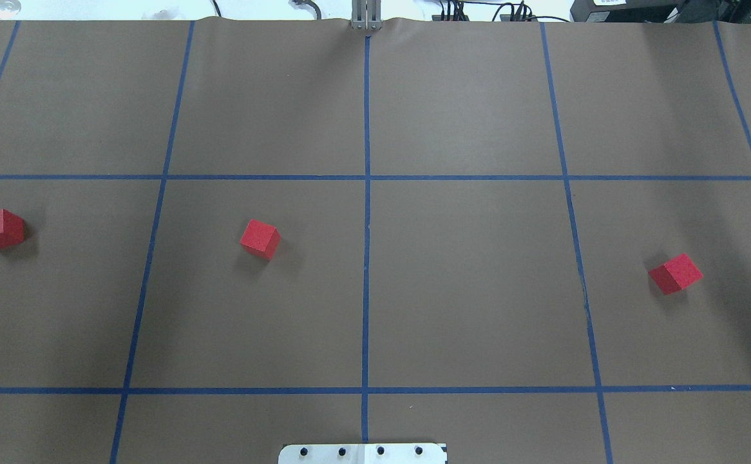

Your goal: Form red blocks into L shape at center

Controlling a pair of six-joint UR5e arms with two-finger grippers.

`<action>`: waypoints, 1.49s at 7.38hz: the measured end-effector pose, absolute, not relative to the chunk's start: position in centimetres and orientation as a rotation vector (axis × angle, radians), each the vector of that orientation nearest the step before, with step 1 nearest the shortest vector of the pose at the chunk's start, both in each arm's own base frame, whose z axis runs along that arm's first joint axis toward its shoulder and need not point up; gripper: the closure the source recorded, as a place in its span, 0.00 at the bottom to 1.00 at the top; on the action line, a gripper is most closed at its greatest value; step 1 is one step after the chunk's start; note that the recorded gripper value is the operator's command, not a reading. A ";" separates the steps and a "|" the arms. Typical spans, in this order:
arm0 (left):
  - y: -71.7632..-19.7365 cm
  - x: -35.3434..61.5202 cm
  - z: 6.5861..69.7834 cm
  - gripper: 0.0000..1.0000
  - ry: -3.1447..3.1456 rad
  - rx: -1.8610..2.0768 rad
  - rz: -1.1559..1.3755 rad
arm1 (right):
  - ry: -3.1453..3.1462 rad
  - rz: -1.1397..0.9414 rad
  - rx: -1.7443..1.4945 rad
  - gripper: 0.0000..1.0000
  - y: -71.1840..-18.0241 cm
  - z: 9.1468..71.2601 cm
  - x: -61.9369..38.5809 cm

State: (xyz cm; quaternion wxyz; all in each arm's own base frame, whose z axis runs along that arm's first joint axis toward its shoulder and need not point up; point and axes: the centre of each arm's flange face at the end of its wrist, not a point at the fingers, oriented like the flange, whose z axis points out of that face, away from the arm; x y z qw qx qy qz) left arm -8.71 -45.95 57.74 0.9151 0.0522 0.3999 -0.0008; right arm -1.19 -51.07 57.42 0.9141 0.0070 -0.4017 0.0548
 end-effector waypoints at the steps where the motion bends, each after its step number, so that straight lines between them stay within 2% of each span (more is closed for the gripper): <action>1: -45.9 -8.7 57.5 0.00 0.823 0.111 -0.001 | -0.826 0.113 0.015 0.00 -51.2 57.4 -1.2; 7: -45.8 -8.6 56.8 0.00 0.830 0.125 0.004 | -0.828 0.112 0.002 0.00 -50.6 58.1 -1.2; 11: -45.5 -8.5 56.7 0.00 0.845 0.126 0.006 | -0.858 0.021 0.030 0.00 -50.1 54.7 -4.6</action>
